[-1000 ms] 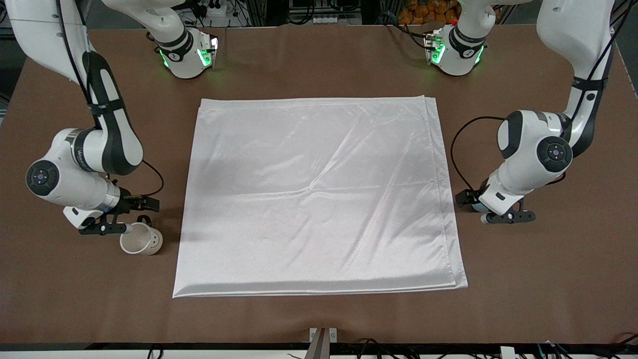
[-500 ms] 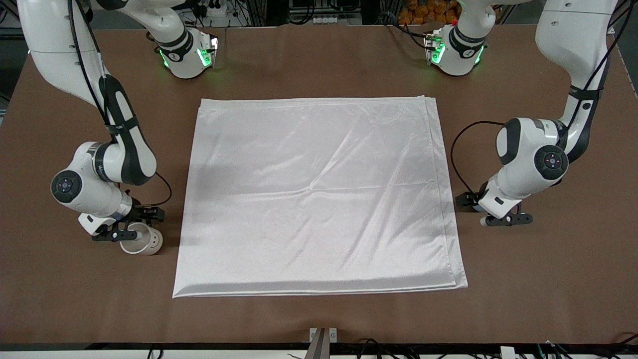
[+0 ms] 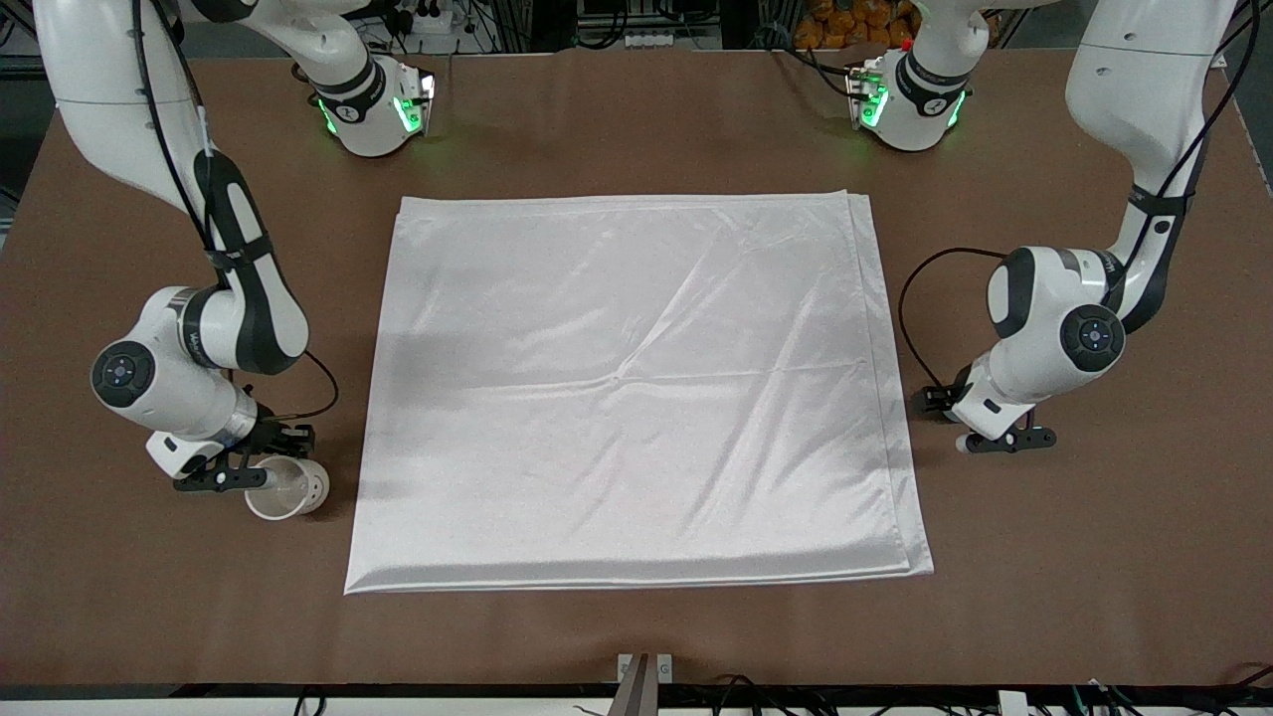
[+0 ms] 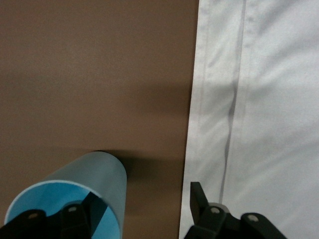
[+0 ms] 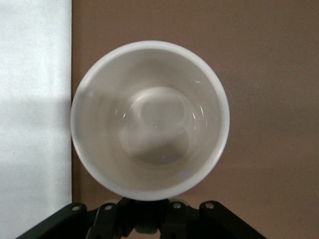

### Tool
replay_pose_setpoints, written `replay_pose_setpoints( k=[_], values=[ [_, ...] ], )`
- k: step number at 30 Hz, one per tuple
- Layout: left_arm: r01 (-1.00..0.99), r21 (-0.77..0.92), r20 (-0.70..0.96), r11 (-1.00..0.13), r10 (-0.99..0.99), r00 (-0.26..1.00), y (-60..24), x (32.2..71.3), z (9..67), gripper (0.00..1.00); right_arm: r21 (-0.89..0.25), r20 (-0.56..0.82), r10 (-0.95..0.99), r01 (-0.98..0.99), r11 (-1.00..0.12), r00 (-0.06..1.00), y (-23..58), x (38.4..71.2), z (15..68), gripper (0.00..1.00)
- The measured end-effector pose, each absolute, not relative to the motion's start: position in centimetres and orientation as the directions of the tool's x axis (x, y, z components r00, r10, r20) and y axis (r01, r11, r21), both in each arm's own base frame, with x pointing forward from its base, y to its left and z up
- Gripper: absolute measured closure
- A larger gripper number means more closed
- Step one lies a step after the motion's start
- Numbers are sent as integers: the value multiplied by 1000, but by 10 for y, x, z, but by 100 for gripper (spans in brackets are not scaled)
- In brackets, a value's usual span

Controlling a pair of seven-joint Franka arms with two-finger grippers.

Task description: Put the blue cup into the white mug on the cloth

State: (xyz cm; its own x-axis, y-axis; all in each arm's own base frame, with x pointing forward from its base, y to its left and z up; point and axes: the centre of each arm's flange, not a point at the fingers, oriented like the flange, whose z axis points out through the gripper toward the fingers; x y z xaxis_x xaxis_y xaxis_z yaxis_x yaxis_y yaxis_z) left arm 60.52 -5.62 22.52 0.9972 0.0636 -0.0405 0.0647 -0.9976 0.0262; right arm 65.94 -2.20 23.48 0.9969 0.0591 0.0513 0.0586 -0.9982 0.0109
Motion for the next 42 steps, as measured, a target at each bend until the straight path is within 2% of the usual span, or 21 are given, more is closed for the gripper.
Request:
replay_pose_setpoints(
  k=[10,11,15,25,33,42],
  values=[
    [65,26,-45,-998,64,997,-56,601,215,70,-17,20,72,72,-997,997,28,683,295,90],
    [64,24,-43,-998,63,997,-55,601,216,79,-19,18,70,70,-997,997,38,685,302,90],
    [65,21,-38,-998,64,997,-52,602,219,89,-24,29,71,72,-997,997,72,690,322,90],
    [66,20,-33,-998,66,997,-50,603,221,91,-47,80,73,77,-996,994,198,679,351,90],
    [63,22,-28,-998,63,998,-52,604,224,91,-64,95,111,117,-991,989,316,638,355,90],
    [41,27,6,-999,41,999,-56,609,243,91,-92,159,153,169,-981,975,412,595,333,90]
  ],
)
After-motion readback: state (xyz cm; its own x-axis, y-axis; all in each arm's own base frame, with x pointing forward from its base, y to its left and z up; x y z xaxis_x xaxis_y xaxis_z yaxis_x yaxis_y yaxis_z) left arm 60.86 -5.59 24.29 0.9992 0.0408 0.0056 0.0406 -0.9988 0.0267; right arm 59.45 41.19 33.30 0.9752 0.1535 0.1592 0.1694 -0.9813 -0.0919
